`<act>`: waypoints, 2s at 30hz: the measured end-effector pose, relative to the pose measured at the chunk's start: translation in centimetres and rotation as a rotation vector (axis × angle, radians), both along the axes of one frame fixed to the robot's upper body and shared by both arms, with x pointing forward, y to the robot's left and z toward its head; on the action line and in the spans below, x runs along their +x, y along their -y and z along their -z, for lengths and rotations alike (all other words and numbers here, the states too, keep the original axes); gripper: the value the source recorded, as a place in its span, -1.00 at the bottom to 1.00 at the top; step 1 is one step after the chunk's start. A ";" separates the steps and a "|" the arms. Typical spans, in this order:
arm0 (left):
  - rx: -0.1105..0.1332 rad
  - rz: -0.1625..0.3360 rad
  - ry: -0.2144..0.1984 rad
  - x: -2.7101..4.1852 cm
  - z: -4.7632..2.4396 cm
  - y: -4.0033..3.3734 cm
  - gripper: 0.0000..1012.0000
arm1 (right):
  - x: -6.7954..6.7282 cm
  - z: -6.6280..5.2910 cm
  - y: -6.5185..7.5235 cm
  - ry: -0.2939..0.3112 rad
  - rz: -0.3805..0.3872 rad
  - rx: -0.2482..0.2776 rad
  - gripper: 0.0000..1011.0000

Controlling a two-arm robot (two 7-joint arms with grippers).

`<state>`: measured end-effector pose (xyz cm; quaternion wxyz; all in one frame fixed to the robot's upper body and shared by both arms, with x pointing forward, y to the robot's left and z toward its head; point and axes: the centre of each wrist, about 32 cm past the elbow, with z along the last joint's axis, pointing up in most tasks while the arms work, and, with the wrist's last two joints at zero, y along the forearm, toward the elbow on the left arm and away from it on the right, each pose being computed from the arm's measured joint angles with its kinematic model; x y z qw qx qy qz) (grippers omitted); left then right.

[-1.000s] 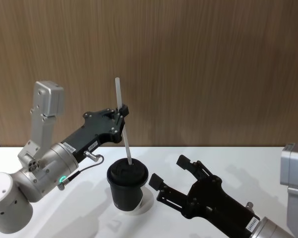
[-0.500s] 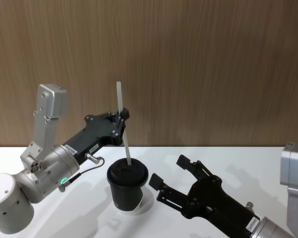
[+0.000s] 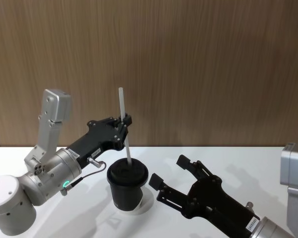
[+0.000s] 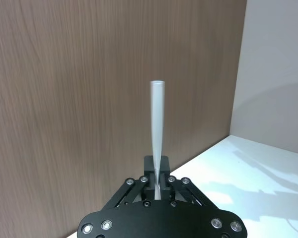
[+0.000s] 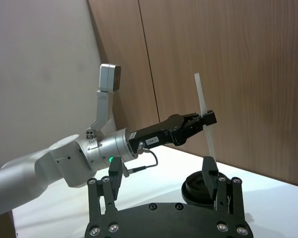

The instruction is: Pick up the straw with one hand, pass it to the other hand, and insert it into the cup.

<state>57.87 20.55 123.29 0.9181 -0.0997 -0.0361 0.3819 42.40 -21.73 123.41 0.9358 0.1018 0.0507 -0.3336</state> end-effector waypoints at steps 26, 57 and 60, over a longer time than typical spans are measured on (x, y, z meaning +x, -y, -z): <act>-0.019 -0.021 -0.031 -1.59 0.72 -0.78 0.60 | 0.0 0.0 0.0 0.001 0.001 -0.001 0.98; -0.022 -0.099 -0.090 -9.61 1.33 -3.74 0.98 | 1.9 0.7 -0.7 0.018 0.034 -0.061 0.98; -0.022 -0.102 -0.096 -10.08 1.41 -3.75 0.98 | 2.0 0.9 -0.8 0.016 0.035 -0.065 0.98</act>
